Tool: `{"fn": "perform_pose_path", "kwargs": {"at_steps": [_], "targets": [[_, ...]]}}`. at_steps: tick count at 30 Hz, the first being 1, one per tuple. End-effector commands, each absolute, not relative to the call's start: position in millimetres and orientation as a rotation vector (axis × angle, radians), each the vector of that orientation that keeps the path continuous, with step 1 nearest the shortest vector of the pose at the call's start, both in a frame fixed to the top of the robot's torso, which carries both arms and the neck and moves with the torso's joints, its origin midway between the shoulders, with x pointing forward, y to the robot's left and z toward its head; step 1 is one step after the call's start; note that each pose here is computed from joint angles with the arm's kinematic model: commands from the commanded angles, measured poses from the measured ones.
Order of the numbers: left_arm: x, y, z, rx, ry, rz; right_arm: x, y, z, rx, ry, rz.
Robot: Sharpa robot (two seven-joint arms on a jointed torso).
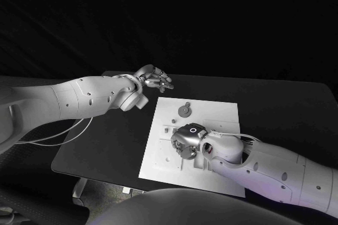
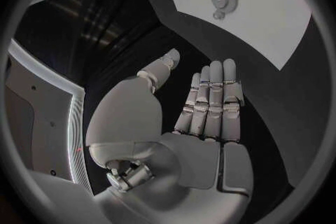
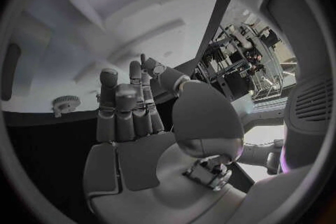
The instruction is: Assemble the parts on the task board
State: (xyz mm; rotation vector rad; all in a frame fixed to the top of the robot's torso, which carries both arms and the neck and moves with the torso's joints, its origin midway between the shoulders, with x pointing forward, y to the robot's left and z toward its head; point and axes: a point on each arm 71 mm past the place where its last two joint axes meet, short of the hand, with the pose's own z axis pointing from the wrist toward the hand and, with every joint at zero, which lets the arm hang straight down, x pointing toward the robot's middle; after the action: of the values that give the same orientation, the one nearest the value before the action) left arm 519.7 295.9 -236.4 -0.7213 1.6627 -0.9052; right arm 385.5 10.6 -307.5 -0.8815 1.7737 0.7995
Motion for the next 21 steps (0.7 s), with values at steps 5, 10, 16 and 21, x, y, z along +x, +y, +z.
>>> {"fn": "perform_pose_path", "kwargs": {"at_steps": [5, 10, 16, 21], "targets": [[520.0, 294.0, -234.9, -0.722, 1.659, -0.917, 385.0, 10.1, -311.6, -0.923, 1.786, 0.779], [520.0, 293.8, -234.9, -0.722, 1.659, -0.917, 385.3, 10.7, -313.7, -0.934, 1.792, 0.768], [520.0, 293.2, -234.8, -0.721, 1.660, -0.919, 384.1, 11.7, -316.1, -0.946, 1.800, 0.766], [520.1, 293.2, -234.7, -0.721, 1.659, -0.918, 382.6, 13.0, -316.4, -0.949, 1.800, 0.773]]}}
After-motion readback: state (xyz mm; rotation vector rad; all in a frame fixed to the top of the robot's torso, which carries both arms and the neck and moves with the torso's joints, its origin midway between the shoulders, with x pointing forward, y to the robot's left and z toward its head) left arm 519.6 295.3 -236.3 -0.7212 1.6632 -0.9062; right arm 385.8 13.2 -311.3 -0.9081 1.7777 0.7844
